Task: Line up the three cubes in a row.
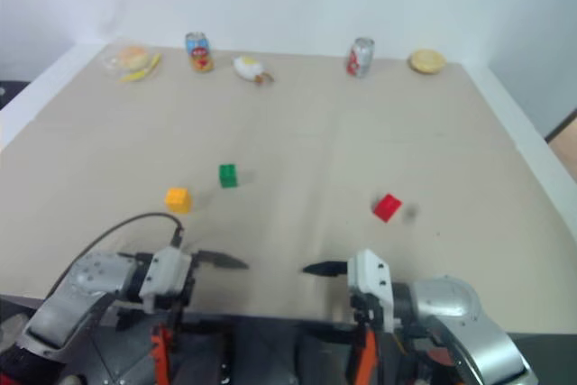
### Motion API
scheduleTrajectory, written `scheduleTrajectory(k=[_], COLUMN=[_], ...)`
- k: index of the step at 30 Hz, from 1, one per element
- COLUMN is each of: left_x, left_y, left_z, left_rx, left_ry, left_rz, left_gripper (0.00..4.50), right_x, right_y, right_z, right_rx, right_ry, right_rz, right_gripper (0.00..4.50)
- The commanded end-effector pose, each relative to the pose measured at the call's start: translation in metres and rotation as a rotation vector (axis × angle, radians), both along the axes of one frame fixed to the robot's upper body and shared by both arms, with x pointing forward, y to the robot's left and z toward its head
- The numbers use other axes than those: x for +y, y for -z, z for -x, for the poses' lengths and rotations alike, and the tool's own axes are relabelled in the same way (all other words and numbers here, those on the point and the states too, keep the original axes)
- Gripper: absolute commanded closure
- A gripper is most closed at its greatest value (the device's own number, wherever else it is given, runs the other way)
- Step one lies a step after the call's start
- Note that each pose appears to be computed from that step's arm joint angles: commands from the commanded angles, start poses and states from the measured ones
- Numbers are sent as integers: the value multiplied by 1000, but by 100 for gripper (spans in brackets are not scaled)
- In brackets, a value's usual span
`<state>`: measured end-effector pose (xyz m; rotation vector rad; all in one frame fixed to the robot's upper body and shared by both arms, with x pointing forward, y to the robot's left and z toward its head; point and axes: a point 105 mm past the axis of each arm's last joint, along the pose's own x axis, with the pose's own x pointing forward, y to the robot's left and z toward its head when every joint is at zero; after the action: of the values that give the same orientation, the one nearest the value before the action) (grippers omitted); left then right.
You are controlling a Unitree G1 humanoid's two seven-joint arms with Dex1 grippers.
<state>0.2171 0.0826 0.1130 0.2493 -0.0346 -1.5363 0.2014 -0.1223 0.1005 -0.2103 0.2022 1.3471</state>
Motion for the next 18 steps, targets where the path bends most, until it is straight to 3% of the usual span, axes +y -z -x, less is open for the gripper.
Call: scheduleTrajectory(k=[1, 6, 8, 11, 18], left_x=[-15, -40, -50, -65, -89], left_y=[-34, -63, -71, -78, -89], left_z=[-27, -54, -61, -64, -67], left_rx=[-6, -9, -11, -6, -25], left_ry=[-92, -185, -214, -213, -186], left_rz=[145, 297, 347, 405, 455], left_gripper=[2, 2, 2, 2, 2], right_x=[-10, -54, -78, -104, -129], right_y=[-41, -92, -101, -97, -56], right_z=[-26, -83, -99, -112, -119], right_rx=[-55, -166, -184, -154, -22], right_ry=[126, 411, 513, 591, 606], right_rz=[-79, -136, -109, -57, 118], right_gripper=[0, 0, 0, 0, 0])
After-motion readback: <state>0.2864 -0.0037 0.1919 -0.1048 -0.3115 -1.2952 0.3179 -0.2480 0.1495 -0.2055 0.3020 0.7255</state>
